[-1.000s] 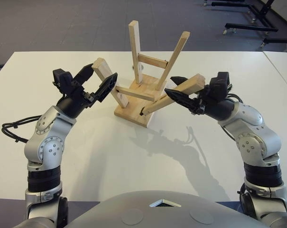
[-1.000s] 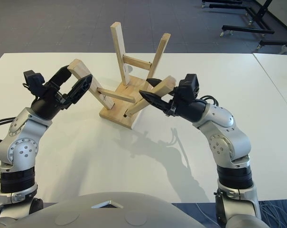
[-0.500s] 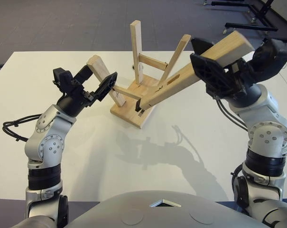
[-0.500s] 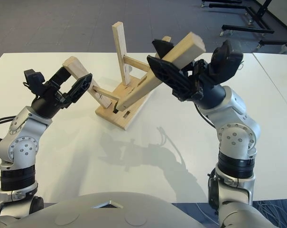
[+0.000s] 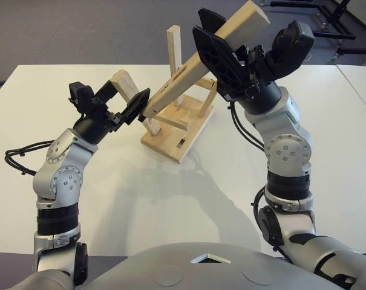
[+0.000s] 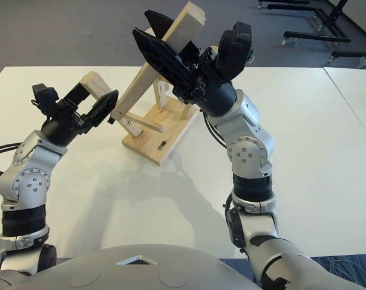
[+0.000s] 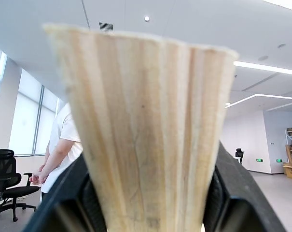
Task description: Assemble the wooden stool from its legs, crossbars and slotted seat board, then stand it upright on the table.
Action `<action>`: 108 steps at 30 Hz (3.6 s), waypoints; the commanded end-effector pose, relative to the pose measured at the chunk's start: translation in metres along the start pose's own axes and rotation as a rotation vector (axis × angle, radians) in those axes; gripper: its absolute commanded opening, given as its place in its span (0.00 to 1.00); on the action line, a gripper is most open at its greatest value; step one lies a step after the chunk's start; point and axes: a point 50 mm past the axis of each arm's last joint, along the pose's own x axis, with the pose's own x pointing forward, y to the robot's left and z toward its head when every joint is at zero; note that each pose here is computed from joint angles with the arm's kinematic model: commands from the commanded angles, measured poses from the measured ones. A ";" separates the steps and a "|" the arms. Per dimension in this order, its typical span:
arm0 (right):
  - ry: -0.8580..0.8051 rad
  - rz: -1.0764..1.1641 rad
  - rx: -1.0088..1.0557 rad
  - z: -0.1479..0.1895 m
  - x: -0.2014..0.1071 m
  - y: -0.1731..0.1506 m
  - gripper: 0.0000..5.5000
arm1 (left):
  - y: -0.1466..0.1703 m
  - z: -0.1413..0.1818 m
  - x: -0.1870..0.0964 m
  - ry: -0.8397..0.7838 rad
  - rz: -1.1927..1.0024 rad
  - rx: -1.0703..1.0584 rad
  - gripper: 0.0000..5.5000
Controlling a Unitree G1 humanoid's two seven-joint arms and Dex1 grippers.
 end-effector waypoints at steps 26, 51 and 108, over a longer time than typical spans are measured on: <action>-0.036 -0.247 -0.209 0.055 -0.061 -0.027 0.37 | 0.029 -0.004 0.007 0.039 0.071 0.025 0.84; -0.019 -0.229 -0.211 0.041 -0.056 -0.017 0.37 | 0.010 0.004 0.002 0.210 0.088 0.090 0.19; 0.360 -0.222 -0.183 -0.060 -0.105 0.023 0.37 | -0.020 0.006 -0.015 0.326 0.247 0.069 0.19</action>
